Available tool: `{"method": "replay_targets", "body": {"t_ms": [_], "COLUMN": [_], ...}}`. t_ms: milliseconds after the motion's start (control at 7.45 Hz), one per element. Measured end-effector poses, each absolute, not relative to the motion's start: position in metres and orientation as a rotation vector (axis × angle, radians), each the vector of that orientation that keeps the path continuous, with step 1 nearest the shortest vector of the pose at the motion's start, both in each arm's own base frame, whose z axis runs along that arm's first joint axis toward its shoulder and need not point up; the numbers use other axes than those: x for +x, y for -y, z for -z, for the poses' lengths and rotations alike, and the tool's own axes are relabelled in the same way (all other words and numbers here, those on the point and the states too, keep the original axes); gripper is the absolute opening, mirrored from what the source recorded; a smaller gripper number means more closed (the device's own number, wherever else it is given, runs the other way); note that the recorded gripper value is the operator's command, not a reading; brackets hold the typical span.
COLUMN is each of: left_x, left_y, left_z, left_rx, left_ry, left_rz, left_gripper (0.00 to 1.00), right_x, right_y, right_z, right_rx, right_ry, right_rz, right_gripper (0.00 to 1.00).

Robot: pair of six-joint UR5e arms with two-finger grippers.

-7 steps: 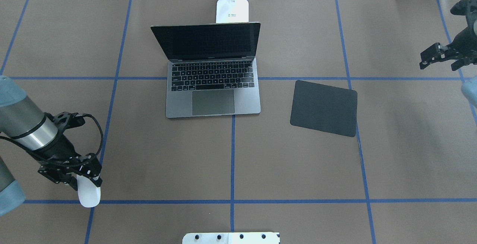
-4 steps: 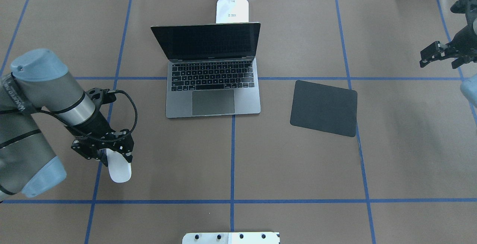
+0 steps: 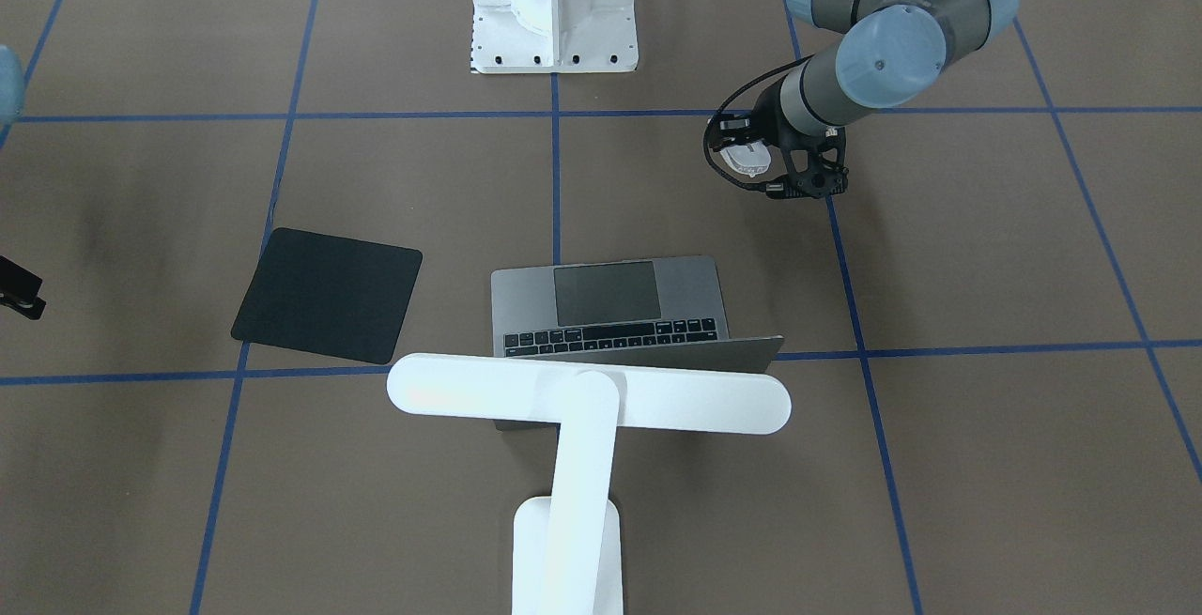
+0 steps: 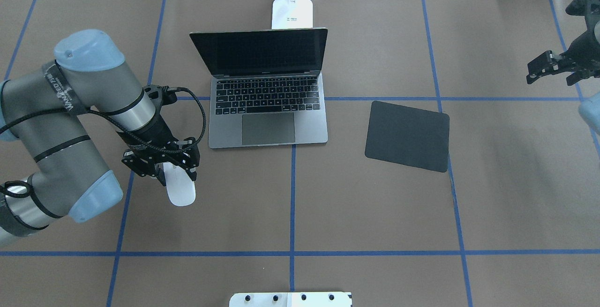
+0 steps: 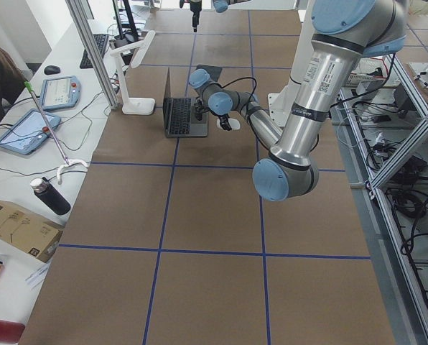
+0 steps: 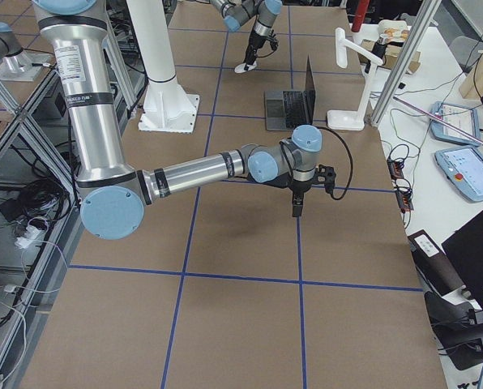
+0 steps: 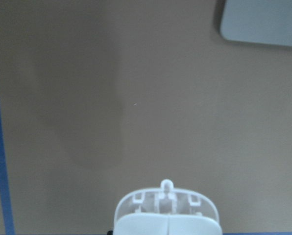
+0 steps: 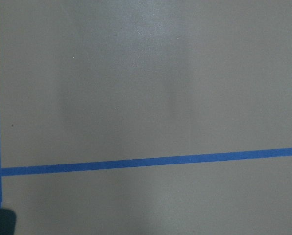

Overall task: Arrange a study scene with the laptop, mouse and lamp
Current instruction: 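Carry the white mouse with the left gripper toward the laptop, then move the white mouse with the left gripper over the black mouse pad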

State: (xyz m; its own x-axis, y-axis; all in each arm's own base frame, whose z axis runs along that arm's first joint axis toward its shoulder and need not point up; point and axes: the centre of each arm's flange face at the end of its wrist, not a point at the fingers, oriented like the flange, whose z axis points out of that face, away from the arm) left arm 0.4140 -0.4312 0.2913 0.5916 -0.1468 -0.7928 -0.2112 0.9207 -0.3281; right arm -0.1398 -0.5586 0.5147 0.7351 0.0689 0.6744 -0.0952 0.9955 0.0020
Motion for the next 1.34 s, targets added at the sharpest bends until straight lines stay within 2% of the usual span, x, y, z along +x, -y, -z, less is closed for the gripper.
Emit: {"method": "replay_targets", "body": {"t_ms": [1074, 1342], "left_x": [0.493, 0.522], "left_y": [0.498, 0.502], "left_z": [-0.167, -0.139], "left_rx": [-0.408, -0.412], "left_ry": [-0.915, -0.901], "left_rz": [0.049, 0.066], "left_gripper": [0.46, 0.46], "right_x": [-0.142, -0.142], "right_y": [0.560, 0.560], "right_z": [-0.510, -0.510], "right_rx": [0.026, 0.025], "right_ry": [0.753, 0.753], "right_rz": [-0.092, -0.093], "right_gripper": [1.00, 1.00]}}
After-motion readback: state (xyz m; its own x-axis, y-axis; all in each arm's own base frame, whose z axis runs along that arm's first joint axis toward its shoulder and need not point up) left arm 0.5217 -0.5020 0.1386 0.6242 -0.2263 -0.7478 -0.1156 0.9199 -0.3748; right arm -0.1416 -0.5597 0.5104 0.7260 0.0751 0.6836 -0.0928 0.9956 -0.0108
